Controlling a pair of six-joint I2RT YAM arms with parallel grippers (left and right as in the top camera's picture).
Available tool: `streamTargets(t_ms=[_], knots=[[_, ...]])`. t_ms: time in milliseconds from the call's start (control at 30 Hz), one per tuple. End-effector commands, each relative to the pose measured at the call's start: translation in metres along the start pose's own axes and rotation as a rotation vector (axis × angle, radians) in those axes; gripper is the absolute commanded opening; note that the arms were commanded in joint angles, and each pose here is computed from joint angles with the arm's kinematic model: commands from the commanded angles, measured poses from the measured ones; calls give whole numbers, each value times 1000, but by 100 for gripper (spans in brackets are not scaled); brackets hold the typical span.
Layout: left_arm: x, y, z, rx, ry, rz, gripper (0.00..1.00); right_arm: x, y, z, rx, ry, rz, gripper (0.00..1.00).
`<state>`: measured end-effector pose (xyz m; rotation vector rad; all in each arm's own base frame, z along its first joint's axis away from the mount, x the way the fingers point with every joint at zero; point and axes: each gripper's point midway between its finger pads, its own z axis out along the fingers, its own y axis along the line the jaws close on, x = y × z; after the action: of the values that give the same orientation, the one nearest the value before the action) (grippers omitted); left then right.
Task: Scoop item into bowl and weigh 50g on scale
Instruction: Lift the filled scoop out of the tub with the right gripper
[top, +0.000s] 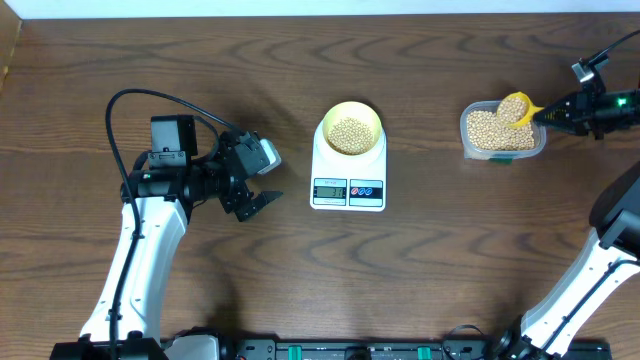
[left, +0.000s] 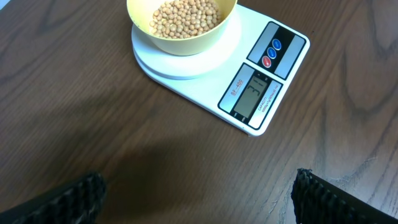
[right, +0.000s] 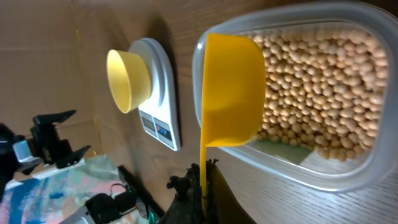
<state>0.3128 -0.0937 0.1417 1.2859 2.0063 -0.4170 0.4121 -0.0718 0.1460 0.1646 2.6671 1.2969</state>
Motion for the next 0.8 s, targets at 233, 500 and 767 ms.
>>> streamTargets(t_ms=[233,500,767], knots=[[0,3,-1,-5,1,9,98,-9,29,-7,-113,-76,-53,1],[0,2,-1,-5,1,9,97,-13,39,-7,-164,-101,-63,1],[0,2,-1,-5,1,9,97,-17,66,13,-231,-83,-102,1]])
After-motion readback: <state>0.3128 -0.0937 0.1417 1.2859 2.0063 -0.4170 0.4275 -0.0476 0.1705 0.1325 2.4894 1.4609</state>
